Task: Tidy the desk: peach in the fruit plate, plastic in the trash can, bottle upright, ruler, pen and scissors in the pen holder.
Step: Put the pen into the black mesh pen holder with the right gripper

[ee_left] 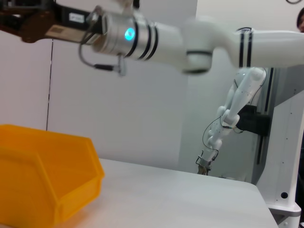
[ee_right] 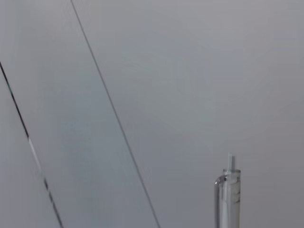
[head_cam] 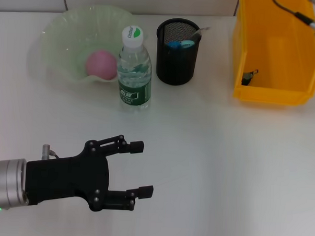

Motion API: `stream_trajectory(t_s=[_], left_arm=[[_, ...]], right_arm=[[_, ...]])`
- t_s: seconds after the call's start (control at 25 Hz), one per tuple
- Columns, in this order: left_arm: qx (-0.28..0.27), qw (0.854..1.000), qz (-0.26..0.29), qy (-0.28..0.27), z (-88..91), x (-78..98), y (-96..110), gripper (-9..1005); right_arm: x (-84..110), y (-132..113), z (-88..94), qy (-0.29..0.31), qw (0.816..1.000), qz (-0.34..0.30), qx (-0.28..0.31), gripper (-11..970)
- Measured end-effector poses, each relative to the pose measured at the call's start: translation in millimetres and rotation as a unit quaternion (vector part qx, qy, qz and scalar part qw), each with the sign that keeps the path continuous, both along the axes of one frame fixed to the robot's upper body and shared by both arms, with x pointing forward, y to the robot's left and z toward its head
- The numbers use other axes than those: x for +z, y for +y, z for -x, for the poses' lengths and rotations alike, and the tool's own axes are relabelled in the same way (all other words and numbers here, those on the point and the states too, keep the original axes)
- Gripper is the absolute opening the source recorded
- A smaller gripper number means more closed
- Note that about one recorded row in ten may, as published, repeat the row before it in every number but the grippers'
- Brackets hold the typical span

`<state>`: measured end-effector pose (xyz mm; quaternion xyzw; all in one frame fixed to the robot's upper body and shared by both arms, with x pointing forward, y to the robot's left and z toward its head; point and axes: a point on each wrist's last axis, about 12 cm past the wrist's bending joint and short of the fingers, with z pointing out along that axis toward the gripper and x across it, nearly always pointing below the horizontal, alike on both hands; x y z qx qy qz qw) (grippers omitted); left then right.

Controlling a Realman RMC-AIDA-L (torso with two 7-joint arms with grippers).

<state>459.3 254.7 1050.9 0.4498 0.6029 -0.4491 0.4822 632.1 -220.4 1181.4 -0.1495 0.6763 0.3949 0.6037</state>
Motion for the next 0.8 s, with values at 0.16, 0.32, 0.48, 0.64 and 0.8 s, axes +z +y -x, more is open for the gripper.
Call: stream_trajectory(t_s=[0.16, 0.32, 0.48, 0.64, 0.8], left_arm=[[0.002, 1.000, 0.000, -0.003, -0.3, 0.2, 0, 859], [0.003, 1.000, 0.002, -0.005, -1.1, 0.9, 1, 859], [0.005, 1.000, 0.001, -0.006, -1.7, 0.9, 1, 859], [0.007, 1.000, -0.001, -0.007, -2.8, 1.0, 1, 859], [0.012, 1.000, -0.001, -0.009, -4.0, 1.3, 2, 859]], right_arm=[[-30.7, 12, -11.0, -0.037, 0.999, -0.010, -0.030, 165], [-38.6, 27, -16.5, -0.061, 0.997, 0.025, -0.032, 169], [-42.9, 42, -20.8, -0.057, 0.997, 0.058, -0.020, 173], [-48.7, 44, -19.7, -0.060, 0.994, 0.087, -0.018, 178], [-56.9, 43, -17.1, -0.052, 0.993, 0.099, -0.022, 182]])
